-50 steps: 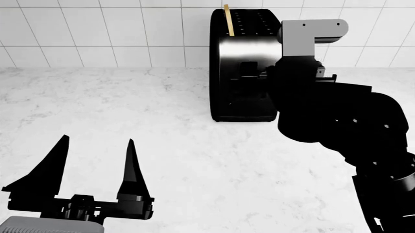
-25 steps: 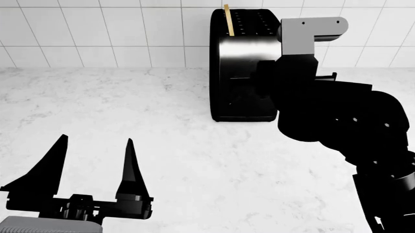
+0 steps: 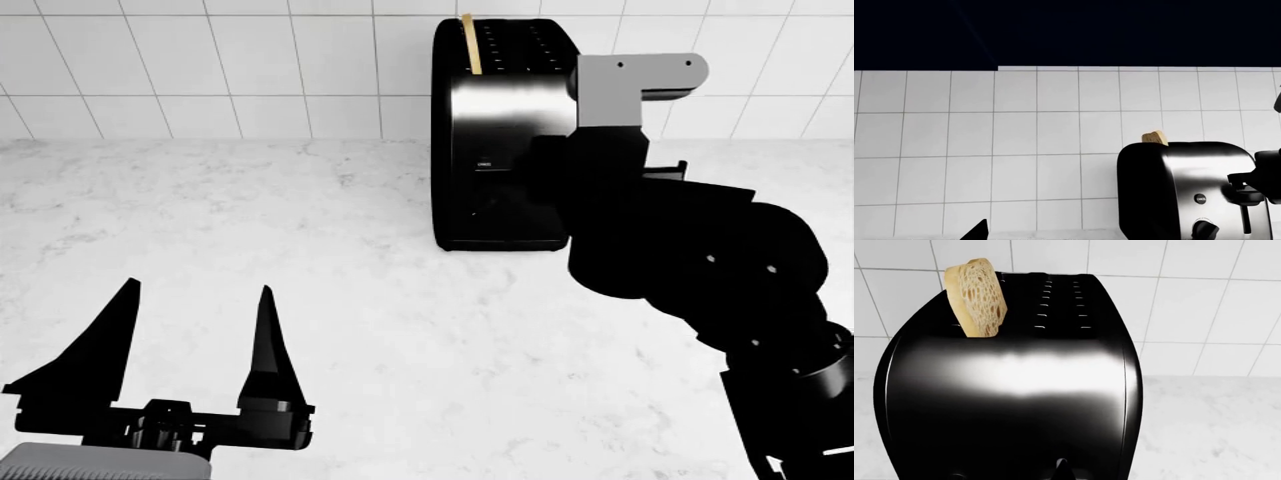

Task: Push down the lever of the toaster to turn it on.

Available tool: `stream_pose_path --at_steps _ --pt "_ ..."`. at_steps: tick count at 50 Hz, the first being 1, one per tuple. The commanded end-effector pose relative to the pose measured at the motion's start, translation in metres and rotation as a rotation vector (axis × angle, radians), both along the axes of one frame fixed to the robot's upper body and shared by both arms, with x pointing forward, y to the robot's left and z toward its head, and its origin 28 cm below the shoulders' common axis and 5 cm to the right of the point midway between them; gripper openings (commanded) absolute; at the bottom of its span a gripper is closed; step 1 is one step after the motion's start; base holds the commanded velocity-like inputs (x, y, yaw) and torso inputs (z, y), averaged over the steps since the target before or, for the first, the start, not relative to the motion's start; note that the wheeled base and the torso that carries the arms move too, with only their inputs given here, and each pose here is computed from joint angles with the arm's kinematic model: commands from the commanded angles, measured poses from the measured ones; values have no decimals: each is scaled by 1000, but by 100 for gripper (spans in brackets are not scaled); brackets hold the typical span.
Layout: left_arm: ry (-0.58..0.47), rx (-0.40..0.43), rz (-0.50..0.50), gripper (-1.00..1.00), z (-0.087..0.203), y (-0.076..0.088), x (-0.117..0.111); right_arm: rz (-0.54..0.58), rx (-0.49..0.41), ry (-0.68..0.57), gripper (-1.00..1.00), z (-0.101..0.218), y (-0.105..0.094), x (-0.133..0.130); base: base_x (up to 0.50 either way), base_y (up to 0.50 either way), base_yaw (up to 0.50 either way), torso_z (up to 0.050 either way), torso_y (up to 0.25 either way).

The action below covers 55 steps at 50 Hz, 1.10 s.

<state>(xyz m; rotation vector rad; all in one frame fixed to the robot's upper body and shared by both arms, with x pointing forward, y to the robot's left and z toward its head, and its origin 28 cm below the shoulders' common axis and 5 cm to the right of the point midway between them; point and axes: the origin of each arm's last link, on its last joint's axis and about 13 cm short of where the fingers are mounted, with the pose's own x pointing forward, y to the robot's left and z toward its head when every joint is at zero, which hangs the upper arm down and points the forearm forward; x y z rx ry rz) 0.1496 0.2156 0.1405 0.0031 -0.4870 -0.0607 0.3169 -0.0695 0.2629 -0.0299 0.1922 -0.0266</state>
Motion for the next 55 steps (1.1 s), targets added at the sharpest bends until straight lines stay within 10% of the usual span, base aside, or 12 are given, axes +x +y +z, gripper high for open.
stream_pose_path --at_steps 1,55 --pt "6 -2 3 100 -2 0 0 -3 -6 64 -100 -27 -3 5 0 0 0 0 0" --pt "14 -4 9 100 -5 2 1 -6 56 208 -100 -106 -15 11 3 0 1 0 0"
